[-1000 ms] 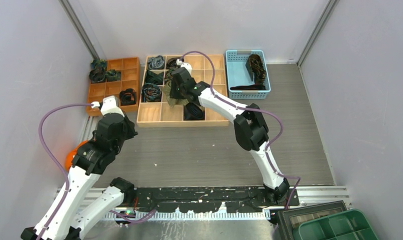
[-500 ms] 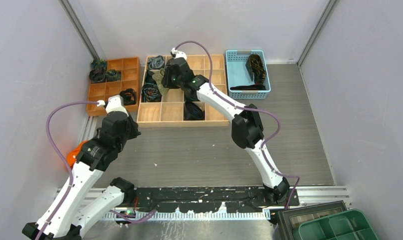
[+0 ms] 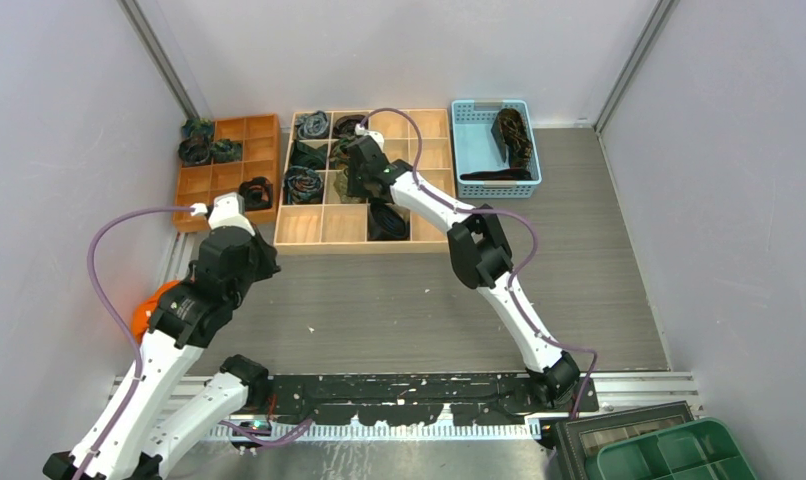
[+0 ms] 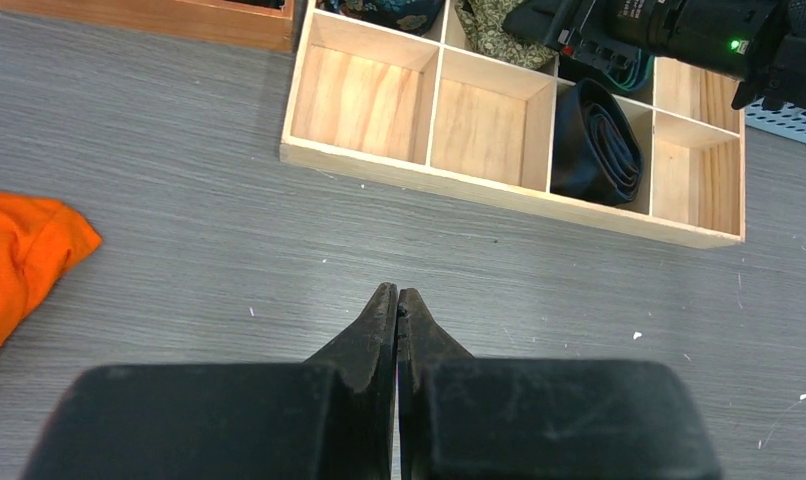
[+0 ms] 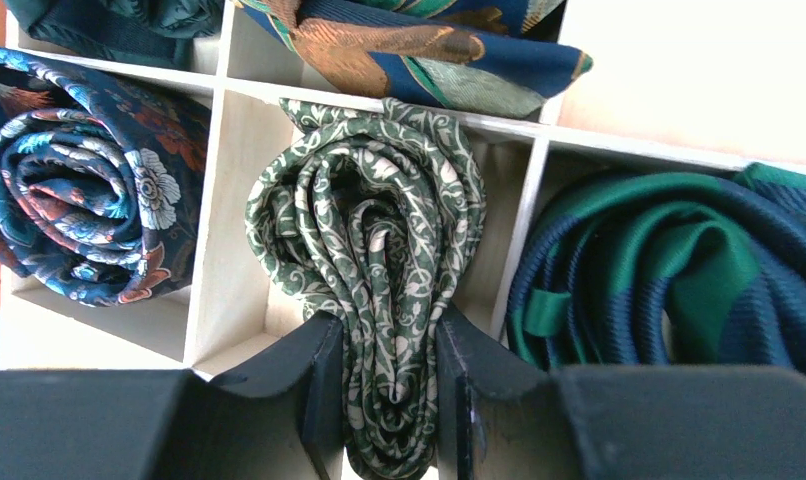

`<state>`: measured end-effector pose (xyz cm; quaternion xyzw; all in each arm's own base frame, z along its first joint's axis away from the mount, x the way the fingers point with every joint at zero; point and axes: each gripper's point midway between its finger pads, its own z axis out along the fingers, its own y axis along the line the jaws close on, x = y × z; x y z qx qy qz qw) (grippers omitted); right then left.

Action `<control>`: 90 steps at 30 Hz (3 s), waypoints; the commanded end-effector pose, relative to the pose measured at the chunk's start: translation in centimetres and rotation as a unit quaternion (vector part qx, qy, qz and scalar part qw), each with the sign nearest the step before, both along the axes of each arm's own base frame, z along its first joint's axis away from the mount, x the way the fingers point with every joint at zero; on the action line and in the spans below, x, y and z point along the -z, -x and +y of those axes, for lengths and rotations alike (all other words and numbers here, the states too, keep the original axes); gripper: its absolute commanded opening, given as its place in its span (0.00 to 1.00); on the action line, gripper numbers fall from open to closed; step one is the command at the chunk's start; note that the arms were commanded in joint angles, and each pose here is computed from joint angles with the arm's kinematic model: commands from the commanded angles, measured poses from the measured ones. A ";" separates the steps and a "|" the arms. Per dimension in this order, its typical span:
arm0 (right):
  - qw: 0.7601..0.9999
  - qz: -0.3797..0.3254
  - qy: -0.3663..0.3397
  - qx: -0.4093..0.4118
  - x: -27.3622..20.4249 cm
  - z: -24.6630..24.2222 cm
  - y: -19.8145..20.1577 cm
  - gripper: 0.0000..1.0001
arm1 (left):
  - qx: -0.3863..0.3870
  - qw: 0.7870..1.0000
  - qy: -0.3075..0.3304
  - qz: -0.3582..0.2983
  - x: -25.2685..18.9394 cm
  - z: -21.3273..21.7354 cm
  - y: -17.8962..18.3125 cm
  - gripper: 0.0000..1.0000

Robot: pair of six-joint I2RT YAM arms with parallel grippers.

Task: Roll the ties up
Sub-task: Place the tie in the storage box, then reset both arms

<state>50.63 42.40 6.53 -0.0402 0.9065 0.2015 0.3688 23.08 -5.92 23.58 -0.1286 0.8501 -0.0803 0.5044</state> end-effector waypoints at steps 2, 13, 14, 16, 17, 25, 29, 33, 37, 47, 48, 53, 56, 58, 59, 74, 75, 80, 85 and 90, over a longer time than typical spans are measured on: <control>0.996 0.021 0.082 0.014 0.5 -3.0 1.1 0.01 | 0.002 1.000 0.019 -0.020 -0.8 -0.6 -0.7 0.00; 0.965 0.050 0.248 -0.072 3.7 -5.1 4.6 0.01 | 0.016 1.000 0.026 -0.005 0.6 -1.5 -1.1 0.00; 0.961 0.053 0.260 -0.082 4.0 -5.3 5.1 0.01 | 0.018 1.000 0.026 -0.003 0.7 -1.6 -1.2 0.00; 0.951 0.051 0.289 -0.095 4.3 -5.6 5.8 0.09 | 0.018 0.999 0.026 -0.002 0.9 -1.7 -1.2 0.00; 0.947 0.046 0.302 -0.098 4.3 -5.6 6.1 0.18 | 0.019 0.999 0.026 0.000 1.0 -1.7 -1.2 0.00; 0.950 0.028 0.296 -0.098 3.7 -4.8 6.2 0.51 | 0.016 1.000 0.024 0.007 1.4 -1.6 -1.2 0.00; 0.959 0.015 0.261 -0.105 1.9 -3.6 6.1 0.62 | 0.012 1.000 0.020 0.011 1.6 -1.4 -1.1 0.00; 0.969 -0.012 0.222 -0.104 -1.3 -2.5 5.8 0.69 | 0.012 1.000 0.022 0.014 1.7 -1.5 -1.1 0.00; 0.976 -0.055 0.194 -0.088 -5.6 -2.2 5.0 0.75 | 0.012 0.999 0.026 0.017 1.7 -1.6 -1.1 0.00; 0.978 -0.130 0.155 -0.049 -14.5 -3.7 4.7 1.00 | 0.008 0.999 0.034 0.023 1.6 -1.7 -0.9 0.00; 0.978 -0.142 0.148 -0.037 -15.6 -4.0 4.7 1.00 | 0.008 0.999 0.034 0.024 1.7 -1.7 -0.9 0.00; 0.977 -0.161 0.135 0.037 -19.5 -7.6 5.6 1.00 | 0.016 0.999 0.040 0.033 2.2 -2.3 -1.2 0.00; 0.972 -0.150 0.160 0.079 -19.1 -10.6 6.7 1.00 | 0.018 0.998 0.044 0.041 2.7 -2.7 -1.4 0.00; 0.965 -0.148 0.189 0.104 -18.5 -12.7 7.4 1.00 | 0.017 0.998 0.044 0.046 3.1 -2.8 -1.5 0.00; 0.959 -0.150 0.205 0.122 -18.6 -14.1 7.8 1.00 | 0.017 0.998 0.045 0.048 3.3 -2.8 -1.6 0.00; 0.945 -0.109 0.257 0.169 -13.6 -19.6 11.9 1.00 | 0.024 0.995 0.072 0.071 4.8 -4.1 -1.8 0.00; 0.945 -0.109 0.257 0.169 -13.5 -19.6 11.9 1.00 | 0.023 0.995 0.072 0.071 4.7 -4.1 -1.7 0.00; 0.947 -0.104 0.255 0.167 -13.1 -19.6 12.2 1.00 | 0.021 0.995 0.071 0.069 4.6 -3.9 -1.6 0.00; 0.948 -0.102 0.254 0.165 -12.9 -19.6 12.3 1.00 | 0.021 0.995 0.071 0.069 4.6 -3.8 -1.5 0.00; 0.948 -0.101 0.255 0.161 -12.8 -19.6 12.3 1.00 | 0.020 0.995 0.070 0.069 4.6 -3.8 -1.5 0.00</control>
